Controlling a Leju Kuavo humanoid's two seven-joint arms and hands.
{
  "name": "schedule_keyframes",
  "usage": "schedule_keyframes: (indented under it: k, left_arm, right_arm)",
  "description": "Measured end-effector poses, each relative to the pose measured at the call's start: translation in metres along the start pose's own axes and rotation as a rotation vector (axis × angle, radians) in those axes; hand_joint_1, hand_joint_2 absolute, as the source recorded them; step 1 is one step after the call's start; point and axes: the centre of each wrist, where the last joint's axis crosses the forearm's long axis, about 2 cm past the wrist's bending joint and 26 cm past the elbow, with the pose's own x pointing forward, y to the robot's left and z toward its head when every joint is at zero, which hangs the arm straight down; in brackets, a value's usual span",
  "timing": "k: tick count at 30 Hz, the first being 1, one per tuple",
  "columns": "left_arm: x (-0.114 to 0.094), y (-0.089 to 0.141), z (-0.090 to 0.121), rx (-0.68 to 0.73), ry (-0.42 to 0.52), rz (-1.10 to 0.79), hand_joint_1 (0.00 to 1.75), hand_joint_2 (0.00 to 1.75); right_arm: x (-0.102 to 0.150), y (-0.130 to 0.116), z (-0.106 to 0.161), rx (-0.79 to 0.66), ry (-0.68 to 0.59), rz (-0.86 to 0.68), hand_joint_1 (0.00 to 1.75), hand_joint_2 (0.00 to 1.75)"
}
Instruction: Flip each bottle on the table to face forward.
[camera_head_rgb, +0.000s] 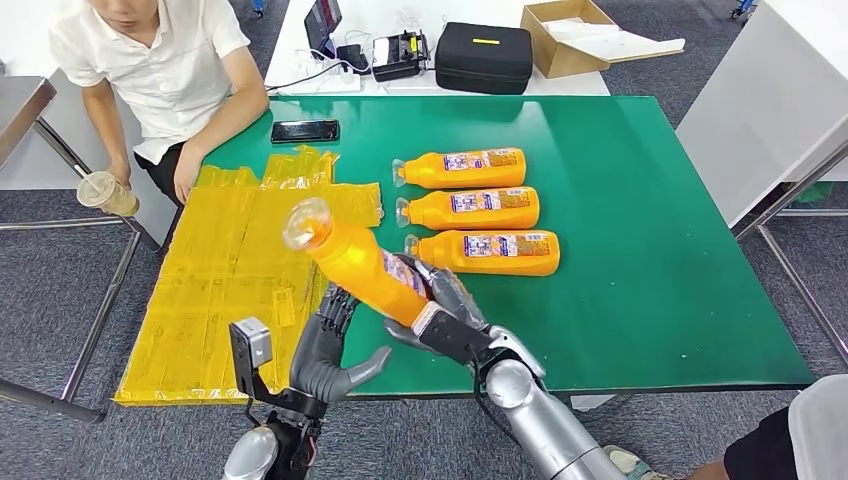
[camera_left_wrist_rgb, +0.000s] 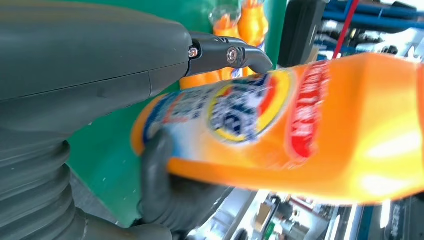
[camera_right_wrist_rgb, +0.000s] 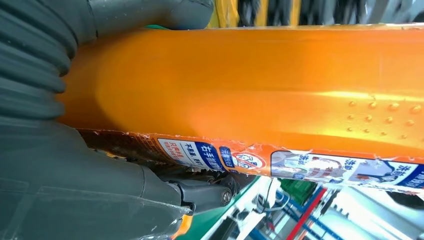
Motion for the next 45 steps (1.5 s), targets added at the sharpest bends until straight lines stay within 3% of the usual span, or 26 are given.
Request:
schedule_keyframes:
  k: [16, 29, 30, 33, 34, 43, 44, 45]
  left_arm:
    - [0.008, 0.011, -0.009, 0.126, -0.052, 0.049, 0.0, 1.75]
    - [0.008, 0.01, -0.01, 0.08, -0.048, 0.19, 0.0, 1.75]
    - [0.007, 0.01, -0.01, 0.065, -0.046, 0.224, 0.24, 1.75]
    - [0.006, 0.009, -0.011, 0.027, -0.046, 0.311, 1.54, 1.75]
    - [0.005, 0.009, -0.011, 0.022, -0.046, 0.324, 1.75, 1.75]
    - [0.001, 0.01, -0.013, 0.023, -0.043, 0.34, 1.75, 1.75]
    - [0.001, 0.01, -0.013, 0.022, -0.048, 0.338, 1.75, 1.75]
    - [0.001, 0.01, -0.013, 0.022, -0.052, 0.335, 1.75, 1.75]
  right_arm:
    - [0.01, 0.03, -0.006, 0.058, -0.028, -0.018, 1.75, 1.75]
    - [0.013, 0.032, -0.01, 0.065, -0.056, -0.034, 1.75, 1.75]
    - [0.013, 0.032, -0.012, 0.067, -0.066, -0.041, 1.75, 1.75]
    - [0.013, 0.031, -0.016, 0.072, -0.085, -0.061, 1.75, 1.75]
    - [0.012, 0.03, -0.017, 0.073, -0.086, -0.064, 1.75, 1.75]
    - [0.006, 0.03, -0.017, 0.072, -0.072, -0.075, 1.71, 1.75]
    - [0.005, 0.03, -0.017, 0.071, -0.07, -0.076, 1.64, 1.75]
    - [0.005, 0.031, -0.017, 0.069, -0.069, -0.077, 1.38, 1.75]
